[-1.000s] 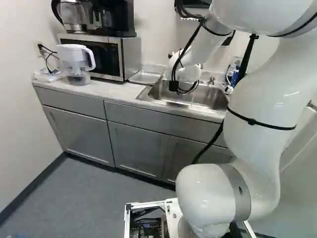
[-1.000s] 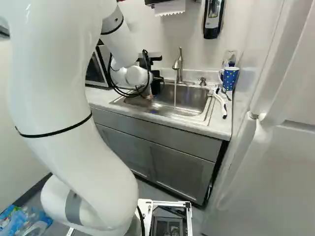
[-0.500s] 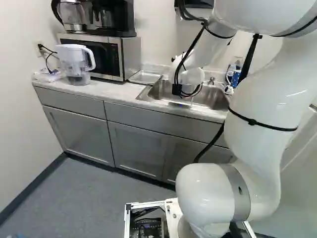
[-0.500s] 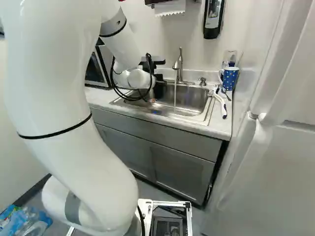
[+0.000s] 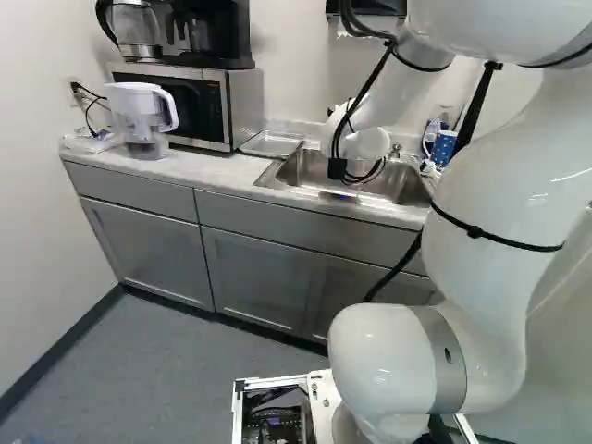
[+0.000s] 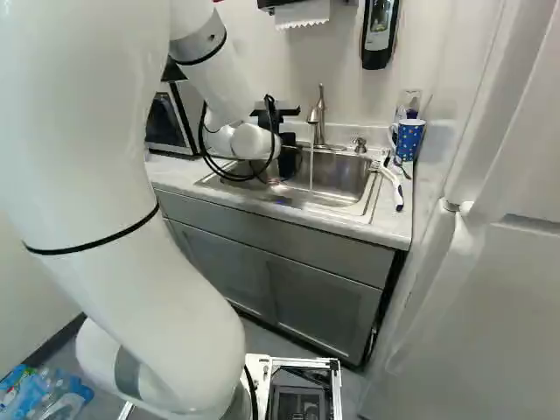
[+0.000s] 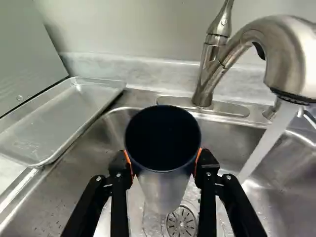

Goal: Rinse the cup and place it in the tray

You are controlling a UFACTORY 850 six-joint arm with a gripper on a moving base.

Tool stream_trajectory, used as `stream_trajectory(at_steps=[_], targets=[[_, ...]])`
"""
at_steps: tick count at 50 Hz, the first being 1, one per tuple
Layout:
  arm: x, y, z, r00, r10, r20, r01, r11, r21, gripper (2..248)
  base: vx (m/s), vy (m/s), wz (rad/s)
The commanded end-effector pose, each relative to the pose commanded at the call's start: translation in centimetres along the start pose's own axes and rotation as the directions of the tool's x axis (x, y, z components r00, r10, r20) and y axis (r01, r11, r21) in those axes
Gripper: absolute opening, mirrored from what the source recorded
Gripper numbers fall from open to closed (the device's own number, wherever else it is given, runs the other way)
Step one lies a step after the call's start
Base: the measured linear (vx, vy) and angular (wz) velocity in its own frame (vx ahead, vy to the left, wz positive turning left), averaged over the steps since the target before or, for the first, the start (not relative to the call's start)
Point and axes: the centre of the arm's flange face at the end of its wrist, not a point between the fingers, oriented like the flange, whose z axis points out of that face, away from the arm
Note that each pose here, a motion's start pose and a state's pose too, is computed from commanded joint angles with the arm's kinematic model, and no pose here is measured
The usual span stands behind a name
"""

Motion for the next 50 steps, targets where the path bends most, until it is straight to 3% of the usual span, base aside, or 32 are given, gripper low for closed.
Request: stream_trajectory(at_steps=[50], targets=[[-0.3, 4.4, -0.8, 0.999, 0.034, 0.000, -0.034, 0.996, -0.081, 126, 0.000, 0.000, 0.000]])
